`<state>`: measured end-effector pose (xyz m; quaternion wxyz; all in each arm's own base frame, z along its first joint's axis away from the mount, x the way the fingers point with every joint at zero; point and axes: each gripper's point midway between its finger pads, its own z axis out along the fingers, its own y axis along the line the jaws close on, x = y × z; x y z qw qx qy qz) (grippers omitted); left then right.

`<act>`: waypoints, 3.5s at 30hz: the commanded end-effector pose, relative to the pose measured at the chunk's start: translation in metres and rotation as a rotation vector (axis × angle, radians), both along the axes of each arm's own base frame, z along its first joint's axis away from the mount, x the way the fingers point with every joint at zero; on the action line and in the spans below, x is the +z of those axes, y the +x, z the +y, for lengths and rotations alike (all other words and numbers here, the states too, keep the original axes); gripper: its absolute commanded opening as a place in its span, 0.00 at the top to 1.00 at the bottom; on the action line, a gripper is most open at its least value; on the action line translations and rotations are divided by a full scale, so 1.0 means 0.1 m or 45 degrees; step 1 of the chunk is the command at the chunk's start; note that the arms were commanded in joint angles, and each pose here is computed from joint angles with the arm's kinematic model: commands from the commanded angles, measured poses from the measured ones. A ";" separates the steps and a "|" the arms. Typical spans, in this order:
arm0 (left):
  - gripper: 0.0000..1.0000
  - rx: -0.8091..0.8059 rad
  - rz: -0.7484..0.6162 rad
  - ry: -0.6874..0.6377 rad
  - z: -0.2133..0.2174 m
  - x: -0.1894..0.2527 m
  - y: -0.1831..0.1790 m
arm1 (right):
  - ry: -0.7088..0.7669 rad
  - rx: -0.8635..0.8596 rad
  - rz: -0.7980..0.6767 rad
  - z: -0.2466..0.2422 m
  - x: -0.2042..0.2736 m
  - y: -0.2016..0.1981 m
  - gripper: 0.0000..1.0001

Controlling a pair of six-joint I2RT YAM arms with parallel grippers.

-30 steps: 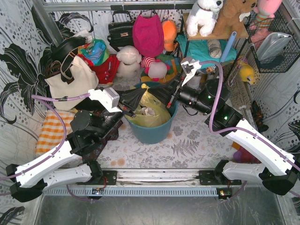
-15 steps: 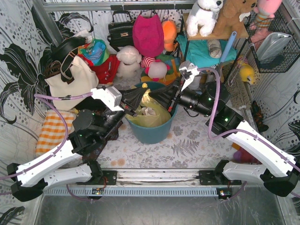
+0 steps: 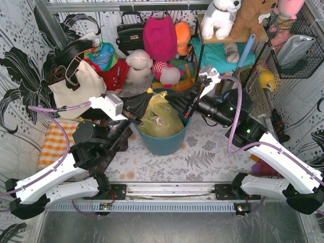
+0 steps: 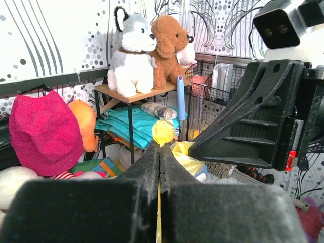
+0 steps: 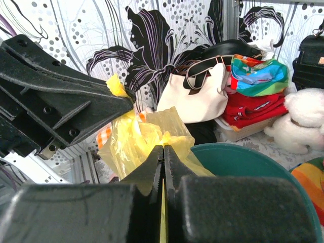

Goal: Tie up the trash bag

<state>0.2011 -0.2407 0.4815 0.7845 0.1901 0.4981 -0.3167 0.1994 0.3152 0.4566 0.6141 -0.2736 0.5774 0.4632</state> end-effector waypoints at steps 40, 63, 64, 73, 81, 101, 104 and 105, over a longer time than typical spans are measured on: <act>1.00 0.127 0.065 -0.017 0.01 -0.08 0.20 | -0.167 0.355 -0.147 0.18 -0.20 -0.44 1.00; 1.00 -0.165 -0.115 0.042 -0.19 0.10 -0.19 | 0.010 -0.125 0.066 0.06 0.36 0.23 1.00; 1.00 -0.193 -0.122 0.057 -0.23 0.11 -0.22 | 0.025 -0.120 0.073 0.11 0.42 0.26 1.00; 1.00 -0.391 -0.190 0.162 -0.47 0.15 -0.44 | 0.132 0.060 0.150 0.51 0.85 0.25 1.00; 1.00 -0.312 -0.188 0.185 -0.47 0.15 -0.31 | 0.199 0.207 0.176 0.61 0.99 0.09 1.00; 1.00 0.175 -0.017 0.051 0.02 -0.01 0.23 | 0.168 -0.103 0.313 0.21 0.31 0.28 1.00; 1.00 0.175 -0.014 0.047 0.05 -0.02 0.22 | 0.138 -0.133 0.338 0.18 0.10 0.30 1.00; 1.00 0.175 -0.014 0.043 0.06 -0.02 0.21 | 0.132 -0.127 0.336 0.18 0.06 0.29 1.00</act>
